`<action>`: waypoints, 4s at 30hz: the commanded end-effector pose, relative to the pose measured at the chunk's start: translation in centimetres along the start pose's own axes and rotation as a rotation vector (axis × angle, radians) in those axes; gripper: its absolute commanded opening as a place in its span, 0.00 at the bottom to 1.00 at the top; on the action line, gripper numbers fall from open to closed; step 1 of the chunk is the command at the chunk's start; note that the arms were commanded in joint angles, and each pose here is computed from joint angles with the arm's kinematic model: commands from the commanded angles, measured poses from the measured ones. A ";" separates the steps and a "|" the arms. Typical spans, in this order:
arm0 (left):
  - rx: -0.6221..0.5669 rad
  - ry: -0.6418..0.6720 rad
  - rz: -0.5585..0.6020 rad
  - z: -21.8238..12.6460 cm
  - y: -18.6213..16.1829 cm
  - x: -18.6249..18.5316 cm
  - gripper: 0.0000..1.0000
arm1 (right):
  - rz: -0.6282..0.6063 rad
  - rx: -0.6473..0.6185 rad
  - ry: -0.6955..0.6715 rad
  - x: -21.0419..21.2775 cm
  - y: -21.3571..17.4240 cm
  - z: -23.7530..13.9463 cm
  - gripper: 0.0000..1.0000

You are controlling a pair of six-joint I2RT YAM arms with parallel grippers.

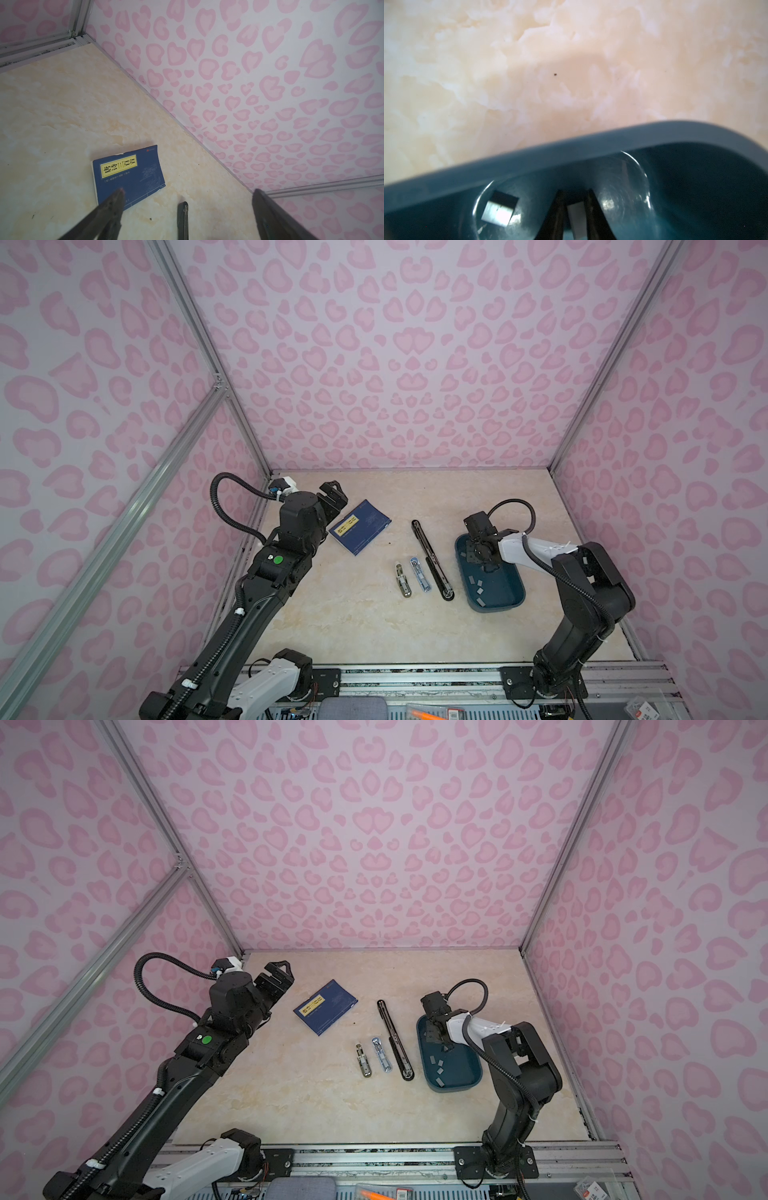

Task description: Load the staples into the stapler

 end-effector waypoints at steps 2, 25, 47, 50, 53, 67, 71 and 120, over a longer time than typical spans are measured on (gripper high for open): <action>-0.028 0.003 0.002 -0.1 0.2 0.2 0.97 | -0.014 0.048 -0.019 -0.5 -0.9 0.3 0.17; -0.025 -0.002 -0.006 -0.3 0.0 0.5 0.97 | 0.003 0.056 -0.006 -1.2 -1.5 -0.1 0.23; 0.026 -0.054 0.140 -0.1 -0.9 0.4 0.97 | 0.012 0.053 0.021 -1.0 -1.3 -0.2 0.14; 0.080 -0.077 0.260 -0.3 -2.1 0.9 0.97 | 0.010 0.034 0.024 -0.8 -0.7 -1.1 0.13; 0.117 -0.043 0.316 -0.7 -3.6 2.4 0.97 | 0.012 -0.009 0.040 -0.3 0.1 -3.0 0.13; 0.258 0.156 0.364 -2.6 -12.1 11.0 0.97 | -0.037 -0.265 0.222 4.2 -1.9 -13.7 0.13; 0.345 0.150 0.400 -3.0 -14.6 12.6 0.97 | -0.068 -0.305 0.357 6.2 -4.8 -15.2 0.13; 0.244 -0.209 0.365 -6.2 -17.5 12.6 0.97 | -0.223 -0.201 0.461 15.8 -16.5 -9.5 0.09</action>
Point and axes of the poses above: each gripper's point midway between its finger pads, its own z axis out along the fingers, its own x axis along the line the jaws close on, y = z × x, the point moved 9 cm from there along -z, back along the fingers, and after that the axes turned 15 degrees about z, right-handed, at the moved point
